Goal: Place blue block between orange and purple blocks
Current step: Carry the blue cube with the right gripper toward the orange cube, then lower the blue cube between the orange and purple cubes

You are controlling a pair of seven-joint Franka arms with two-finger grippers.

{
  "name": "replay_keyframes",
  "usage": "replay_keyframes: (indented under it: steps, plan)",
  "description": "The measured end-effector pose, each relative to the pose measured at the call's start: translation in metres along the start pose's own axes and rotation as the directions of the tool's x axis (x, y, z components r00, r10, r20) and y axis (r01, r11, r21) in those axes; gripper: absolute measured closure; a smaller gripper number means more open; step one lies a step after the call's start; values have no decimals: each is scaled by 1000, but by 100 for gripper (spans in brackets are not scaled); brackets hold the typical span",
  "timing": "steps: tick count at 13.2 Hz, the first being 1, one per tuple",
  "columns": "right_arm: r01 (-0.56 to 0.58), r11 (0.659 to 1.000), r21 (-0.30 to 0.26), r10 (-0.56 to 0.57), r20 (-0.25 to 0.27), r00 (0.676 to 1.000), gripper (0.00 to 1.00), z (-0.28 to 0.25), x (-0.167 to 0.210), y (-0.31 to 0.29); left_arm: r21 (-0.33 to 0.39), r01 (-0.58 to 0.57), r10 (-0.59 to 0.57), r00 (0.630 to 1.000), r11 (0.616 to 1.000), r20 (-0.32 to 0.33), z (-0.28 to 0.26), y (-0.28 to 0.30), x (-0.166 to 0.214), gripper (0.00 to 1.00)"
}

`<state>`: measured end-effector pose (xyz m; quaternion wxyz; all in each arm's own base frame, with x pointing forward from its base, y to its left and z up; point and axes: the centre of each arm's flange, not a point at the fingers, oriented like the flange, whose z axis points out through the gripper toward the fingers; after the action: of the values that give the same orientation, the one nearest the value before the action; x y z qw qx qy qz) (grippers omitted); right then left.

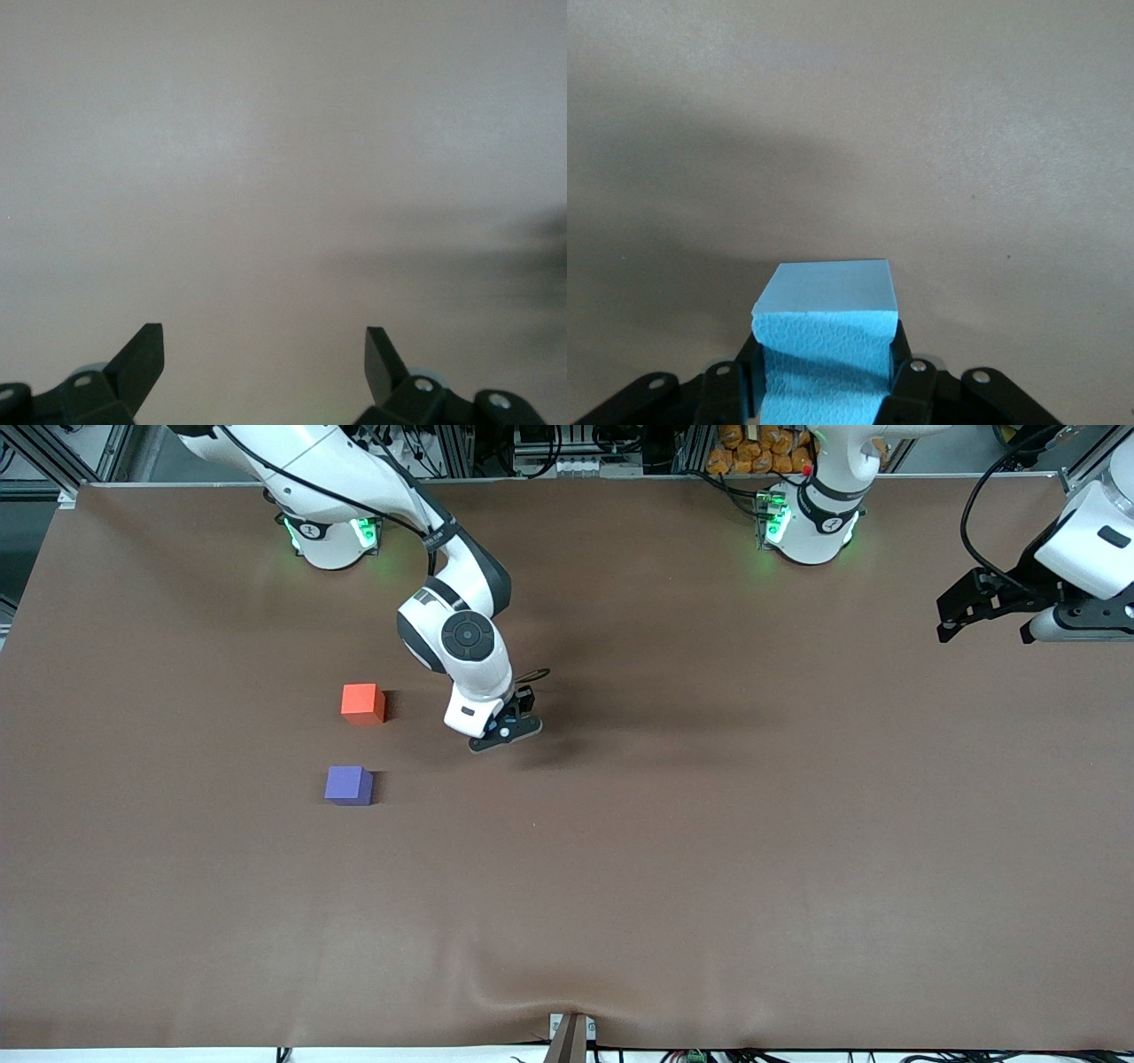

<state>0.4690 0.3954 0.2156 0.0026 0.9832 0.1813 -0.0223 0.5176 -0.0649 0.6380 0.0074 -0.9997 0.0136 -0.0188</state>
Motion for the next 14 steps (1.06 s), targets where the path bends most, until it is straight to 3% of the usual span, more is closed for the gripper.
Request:
replay_keyframes:
  steps: [2,5,6,9,12,14]
  plan:
    - [-17,1000,-23,18,16,1000,45,-11,3,11,0,16,-16,1000,1000,-1,0,2,0,0]
    - [-74,995,-65,76,36,996,45,-69,11,64,1,36,-36,999,999,7,0,4,-1,0]
    - [-72,996,-56,74,38,997,45,-93,12,91,2,40,-40,999,999,12,0,3,-2,0]
    - [-79,995,53,74,86,994,48,-141,-9,201,2,48,-48,999,999,16,0,-1,-2,0]
    - [-173,983,67,163,135,977,48,-142,-36,280,4,52,-52,998,999,28,1,-2,-3,0]
    - [-215,974,76,203,147,968,48,-121,-45,291,7,55,-55,997,998,45,3,-3,-5,0]
